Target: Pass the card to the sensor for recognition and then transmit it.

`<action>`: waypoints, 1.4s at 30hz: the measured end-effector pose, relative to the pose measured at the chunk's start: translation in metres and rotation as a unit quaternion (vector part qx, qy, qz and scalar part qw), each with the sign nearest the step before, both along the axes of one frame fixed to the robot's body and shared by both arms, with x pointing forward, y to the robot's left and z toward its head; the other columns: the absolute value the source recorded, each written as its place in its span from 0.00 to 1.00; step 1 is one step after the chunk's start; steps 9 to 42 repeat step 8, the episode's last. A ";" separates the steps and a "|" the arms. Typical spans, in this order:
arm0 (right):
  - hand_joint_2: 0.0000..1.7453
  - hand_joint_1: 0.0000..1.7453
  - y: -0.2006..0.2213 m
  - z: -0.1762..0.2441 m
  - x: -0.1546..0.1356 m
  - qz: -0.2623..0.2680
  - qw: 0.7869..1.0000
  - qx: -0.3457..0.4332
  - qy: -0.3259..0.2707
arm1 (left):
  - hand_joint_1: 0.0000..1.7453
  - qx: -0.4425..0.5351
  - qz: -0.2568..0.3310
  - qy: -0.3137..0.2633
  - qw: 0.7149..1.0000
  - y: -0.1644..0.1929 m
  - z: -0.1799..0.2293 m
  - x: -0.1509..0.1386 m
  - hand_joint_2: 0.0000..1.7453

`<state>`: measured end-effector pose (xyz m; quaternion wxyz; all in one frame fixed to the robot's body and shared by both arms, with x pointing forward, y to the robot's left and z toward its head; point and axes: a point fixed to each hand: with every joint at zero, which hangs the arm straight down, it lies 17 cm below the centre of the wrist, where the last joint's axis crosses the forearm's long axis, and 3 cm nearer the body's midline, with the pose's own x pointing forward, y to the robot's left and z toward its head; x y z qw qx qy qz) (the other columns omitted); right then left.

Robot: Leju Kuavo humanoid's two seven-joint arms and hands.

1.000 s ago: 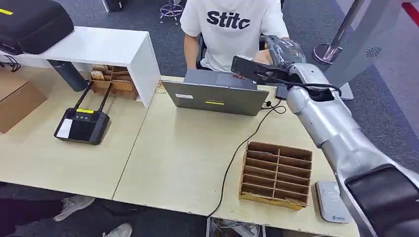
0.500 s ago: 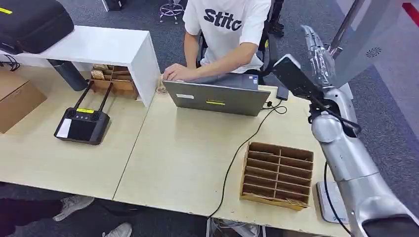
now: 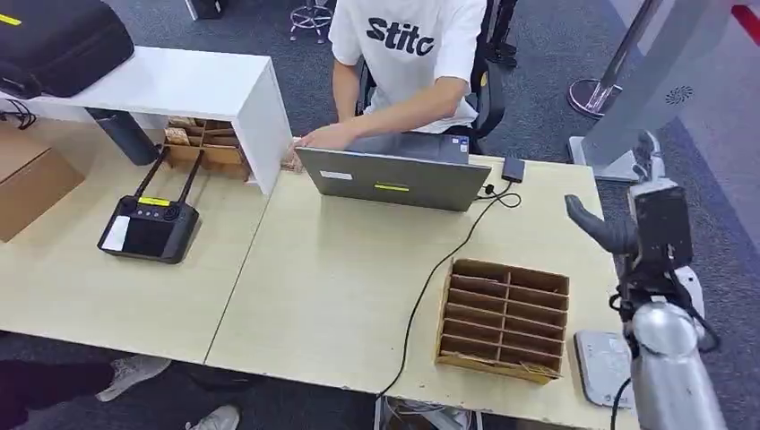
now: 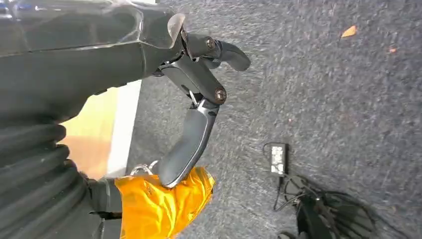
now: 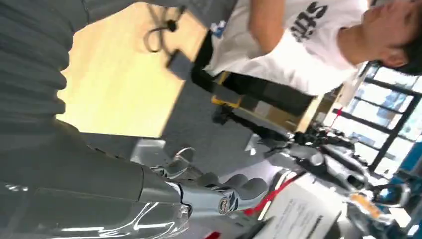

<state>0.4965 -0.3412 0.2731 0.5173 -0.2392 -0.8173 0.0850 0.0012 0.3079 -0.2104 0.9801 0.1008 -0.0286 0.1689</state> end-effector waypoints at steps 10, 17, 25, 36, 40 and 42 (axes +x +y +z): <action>1.00 0.00 -0.034 -0.062 -0.068 -0.036 0.998 0.026 0.048 | 0.00 0.004 -0.018 -0.010 1.000 -0.009 0.012 0.006 1.00; 1.00 0.00 -0.034 -0.062 -0.068 -0.036 0.998 0.026 0.048 | 0.00 0.004 -0.018 -0.010 1.000 -0.009 0.012 0.006 1.00; 1.00 0.00 -0.034 -0.062 -0.068 -0.036 0.998 0.026 0.048 | 0.00 0.004 -0.018 -0.010 1.000 -0.009 0.012 0.006 1.00; 1.00 0.00 -0.034 -0.062 -0.068 -0.036 0.998 0.026 0.048 | 0.00 0.004 -0.018 -0.010 1.000 -0.009 0.012 0.006 1.00; 1.00 0.00 -0.034 -0.062 -0.068 -0.036 0.998 0.026 0.048 | 0.00 0.004 -0.018 -0.010 1.000 -0.009 0.012 0.006 1.00; 1.00 0.00 -0.034 -0.062 -0.068 -0.036 0.998 0.026 0.048 | 0.00 0.004 -0.018 -0.010 1.000 -0.009 0.012 0.006 1.00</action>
